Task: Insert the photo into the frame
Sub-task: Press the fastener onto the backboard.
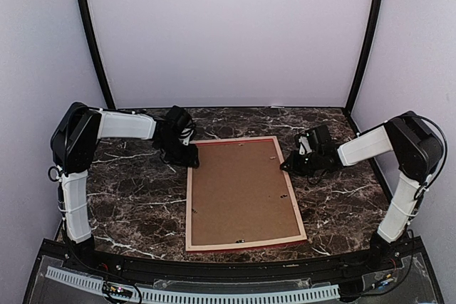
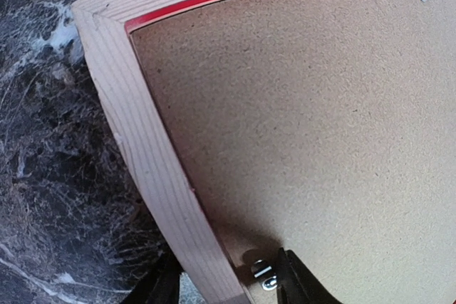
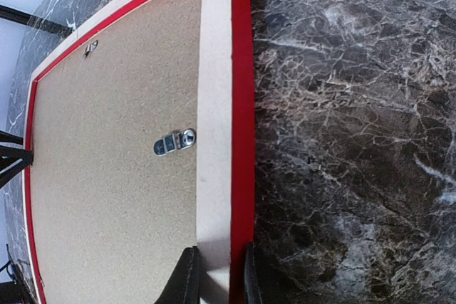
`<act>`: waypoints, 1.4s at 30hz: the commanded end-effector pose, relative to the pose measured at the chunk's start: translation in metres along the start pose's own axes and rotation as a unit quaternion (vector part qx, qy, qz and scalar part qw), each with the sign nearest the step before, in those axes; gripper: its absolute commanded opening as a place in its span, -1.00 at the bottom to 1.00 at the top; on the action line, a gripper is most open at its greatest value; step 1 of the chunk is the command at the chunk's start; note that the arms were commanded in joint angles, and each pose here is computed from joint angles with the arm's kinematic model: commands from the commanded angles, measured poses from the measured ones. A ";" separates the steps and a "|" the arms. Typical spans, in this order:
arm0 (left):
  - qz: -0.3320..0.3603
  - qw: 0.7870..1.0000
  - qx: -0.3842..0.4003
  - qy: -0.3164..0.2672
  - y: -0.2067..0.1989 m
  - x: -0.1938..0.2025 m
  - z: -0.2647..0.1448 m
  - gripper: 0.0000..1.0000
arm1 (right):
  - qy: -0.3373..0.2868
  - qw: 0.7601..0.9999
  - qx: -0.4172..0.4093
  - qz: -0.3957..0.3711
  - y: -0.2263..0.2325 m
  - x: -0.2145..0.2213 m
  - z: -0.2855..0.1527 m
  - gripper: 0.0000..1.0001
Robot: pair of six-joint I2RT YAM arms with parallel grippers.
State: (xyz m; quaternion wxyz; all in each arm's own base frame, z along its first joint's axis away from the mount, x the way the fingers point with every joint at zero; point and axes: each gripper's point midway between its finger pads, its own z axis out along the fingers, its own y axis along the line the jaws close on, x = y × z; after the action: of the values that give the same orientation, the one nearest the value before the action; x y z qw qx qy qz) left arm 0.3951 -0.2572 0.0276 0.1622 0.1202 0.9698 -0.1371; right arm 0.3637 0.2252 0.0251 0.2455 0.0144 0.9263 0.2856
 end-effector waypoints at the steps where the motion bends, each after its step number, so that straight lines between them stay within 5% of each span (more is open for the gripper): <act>1: -0.008 1.000 -0.018 0.018 0.009 0.012 0.007 -0.04 | 0.106 0.993 0.045 0.040 -0.032 0.069 0.009 -1.00; 28: -0.044 0.999 0.001 0.012 0.007 0.015 0.017 -0.29 | 0.108 0.993 0.041 0.040 -0.024 0.080 0.003 -1.00; 42: -0.028 0.997 0.067 -0.002 -0.018 0.007 0.000 -0.12 | 0.107 0.993 0.031 0.043 -0.011 0.091 -0.008 -1.00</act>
State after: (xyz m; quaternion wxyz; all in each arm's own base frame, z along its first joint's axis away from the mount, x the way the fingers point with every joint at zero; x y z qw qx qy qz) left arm 0.3976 -0.2635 0.0288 0.1699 0.0816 0.9659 -0.1775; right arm 0.3521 0.2249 0.0237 0.2619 0.0305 0.9243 0.2760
